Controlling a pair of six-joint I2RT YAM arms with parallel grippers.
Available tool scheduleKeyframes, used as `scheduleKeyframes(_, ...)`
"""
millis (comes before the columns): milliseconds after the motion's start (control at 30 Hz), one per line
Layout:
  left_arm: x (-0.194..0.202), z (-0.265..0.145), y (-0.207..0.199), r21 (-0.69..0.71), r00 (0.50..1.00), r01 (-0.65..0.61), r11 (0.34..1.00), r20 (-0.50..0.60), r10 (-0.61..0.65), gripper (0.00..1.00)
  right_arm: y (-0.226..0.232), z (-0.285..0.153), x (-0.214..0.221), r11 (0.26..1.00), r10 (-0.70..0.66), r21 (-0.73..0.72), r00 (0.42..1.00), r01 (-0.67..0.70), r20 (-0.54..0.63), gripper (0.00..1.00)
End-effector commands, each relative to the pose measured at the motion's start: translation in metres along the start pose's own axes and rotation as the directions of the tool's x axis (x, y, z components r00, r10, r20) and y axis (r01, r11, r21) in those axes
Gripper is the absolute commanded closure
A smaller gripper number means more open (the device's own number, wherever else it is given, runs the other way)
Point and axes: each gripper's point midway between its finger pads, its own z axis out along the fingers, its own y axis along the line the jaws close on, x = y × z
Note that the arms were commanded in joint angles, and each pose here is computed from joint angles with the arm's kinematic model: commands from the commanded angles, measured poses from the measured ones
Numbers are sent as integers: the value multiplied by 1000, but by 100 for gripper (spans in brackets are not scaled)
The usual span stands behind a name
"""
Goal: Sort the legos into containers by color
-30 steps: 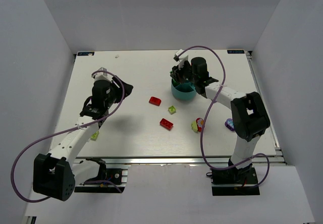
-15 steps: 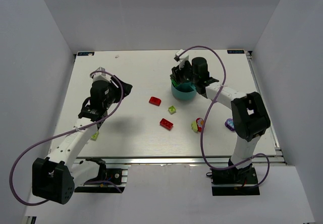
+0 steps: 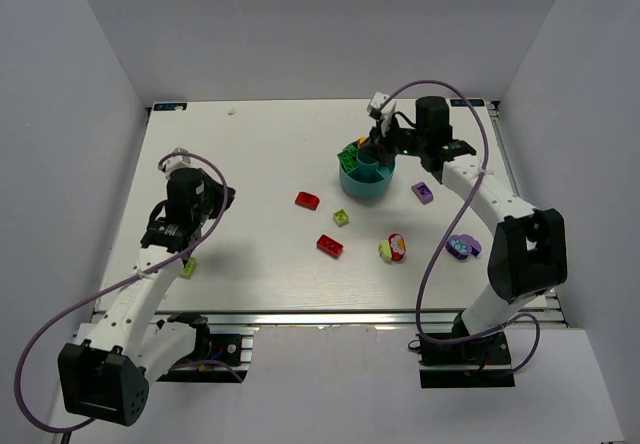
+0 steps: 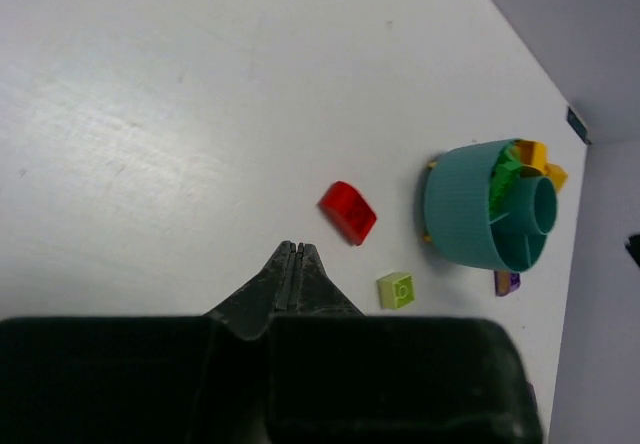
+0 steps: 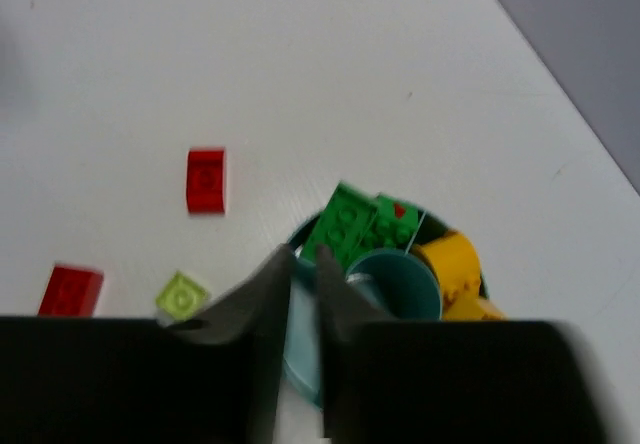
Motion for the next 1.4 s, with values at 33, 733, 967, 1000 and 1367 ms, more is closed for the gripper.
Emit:
scheduleKeyframes(33,19,-16,55,-214,994,75,974,-57,-89,93,36,-43,18,986,46,-157,996,-58,-79,59)
scheduleKeyframes(733,32,9,48,-102,980,115,988,-153,-130,15,-81,-151,187,843,488,455,763,-287,-423,21)
scheduleKeyframes(967,29,28,39,-60,979,117,991,-164,-125,15,-111,-123,193,826,548,433,694,-361,-466,28)
scheduleKeyframes(1000,30,30,39,-59,978,119,991,-167,-127,15,-114,-120,193,820,557,443,684,-363,-471,28)
scheduleKeyframes(1367,33,37,43,-61,975,136,989,-171,-145,14,-87,-87,209,806,592,417,581,-420,-558,27)
